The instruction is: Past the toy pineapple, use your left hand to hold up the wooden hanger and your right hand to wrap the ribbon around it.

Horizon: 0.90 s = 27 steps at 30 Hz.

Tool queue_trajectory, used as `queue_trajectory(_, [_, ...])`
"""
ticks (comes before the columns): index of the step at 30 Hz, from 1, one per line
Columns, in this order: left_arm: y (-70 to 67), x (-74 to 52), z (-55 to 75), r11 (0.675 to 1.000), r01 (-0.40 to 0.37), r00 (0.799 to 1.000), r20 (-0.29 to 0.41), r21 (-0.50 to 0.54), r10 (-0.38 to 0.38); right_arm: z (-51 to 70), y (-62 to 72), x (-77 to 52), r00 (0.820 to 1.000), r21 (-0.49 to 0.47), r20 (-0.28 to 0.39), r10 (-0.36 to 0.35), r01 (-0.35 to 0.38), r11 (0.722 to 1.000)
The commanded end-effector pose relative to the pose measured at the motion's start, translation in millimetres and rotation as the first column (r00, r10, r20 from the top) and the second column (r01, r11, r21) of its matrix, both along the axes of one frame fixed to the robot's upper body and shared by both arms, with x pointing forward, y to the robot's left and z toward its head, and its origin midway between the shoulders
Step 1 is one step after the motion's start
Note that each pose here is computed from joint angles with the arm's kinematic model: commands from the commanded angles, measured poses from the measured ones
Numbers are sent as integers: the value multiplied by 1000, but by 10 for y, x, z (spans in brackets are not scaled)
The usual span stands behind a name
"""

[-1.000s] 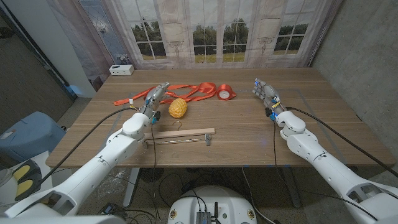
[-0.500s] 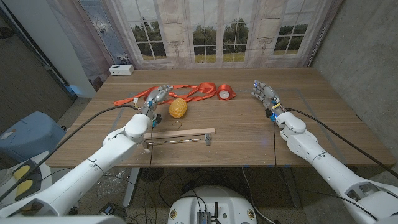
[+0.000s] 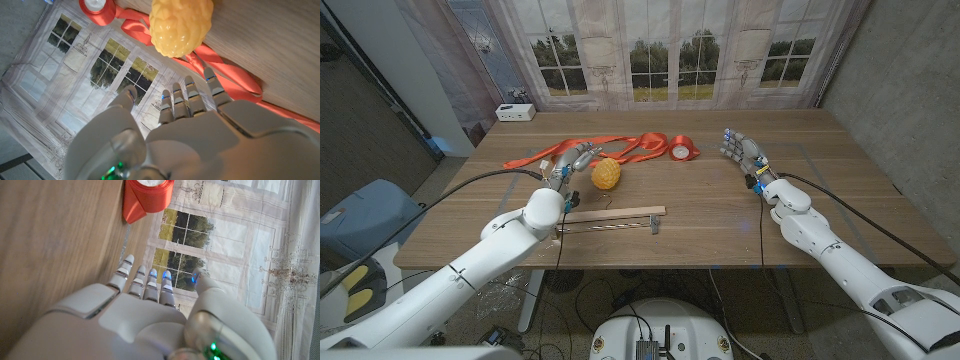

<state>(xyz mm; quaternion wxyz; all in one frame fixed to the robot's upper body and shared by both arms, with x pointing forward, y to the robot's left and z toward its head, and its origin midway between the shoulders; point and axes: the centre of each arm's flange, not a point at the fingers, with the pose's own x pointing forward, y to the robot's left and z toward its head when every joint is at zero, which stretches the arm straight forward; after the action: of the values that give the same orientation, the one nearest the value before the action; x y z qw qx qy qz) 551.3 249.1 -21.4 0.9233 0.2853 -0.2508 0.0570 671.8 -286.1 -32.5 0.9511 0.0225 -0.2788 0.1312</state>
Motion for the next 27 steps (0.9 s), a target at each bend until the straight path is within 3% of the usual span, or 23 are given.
queue_trajectory(1, [-32,-254,-68,984,-135,989,-38,114,140,-14,14,28,1000,-10,2,25,-25,1000])
queue_trajectory(14, [-108,-433,-103,968,-189,976,-78,163,203,-20,-23,5,999,-15,8,31,-31,999])
queue_trajectory(27, [-177,-603,-131,942,-233,949,-153,243,275,-38,-42,46,999,-12,7,43,-43,999])
